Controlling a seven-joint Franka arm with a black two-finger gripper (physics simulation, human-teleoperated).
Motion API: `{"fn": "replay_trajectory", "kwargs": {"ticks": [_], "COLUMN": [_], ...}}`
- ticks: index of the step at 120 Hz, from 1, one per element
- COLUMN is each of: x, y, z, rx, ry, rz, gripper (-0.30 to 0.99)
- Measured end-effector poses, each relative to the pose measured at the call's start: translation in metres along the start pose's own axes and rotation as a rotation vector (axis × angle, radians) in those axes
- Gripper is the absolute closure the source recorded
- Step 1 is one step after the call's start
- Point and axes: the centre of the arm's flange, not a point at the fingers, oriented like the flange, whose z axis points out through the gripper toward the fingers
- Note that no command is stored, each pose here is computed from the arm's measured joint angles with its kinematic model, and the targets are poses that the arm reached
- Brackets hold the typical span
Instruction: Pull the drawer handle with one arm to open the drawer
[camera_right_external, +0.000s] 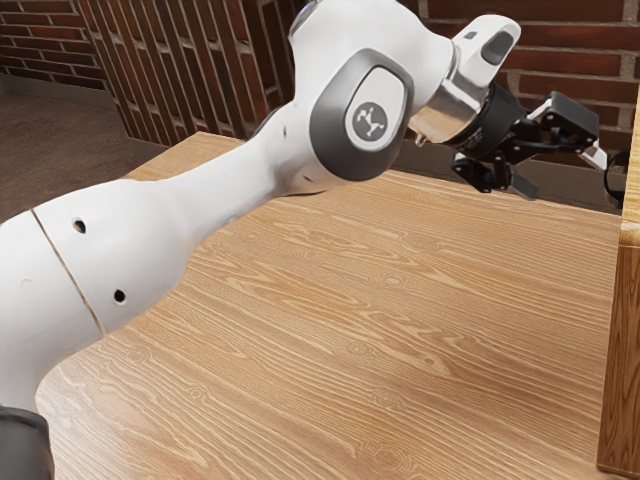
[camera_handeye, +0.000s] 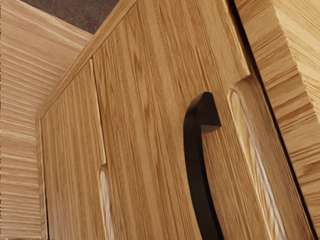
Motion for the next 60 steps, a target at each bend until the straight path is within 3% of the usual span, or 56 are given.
{"fn": "replay_trajectory", "kwargs": {"ticks": [60], "x": [0.001], "y": [-0.011], "z": [0.025], "rx": [0.015], "ry": [-0.007], "rz": [-0.011], "gripper": [0.00]}}
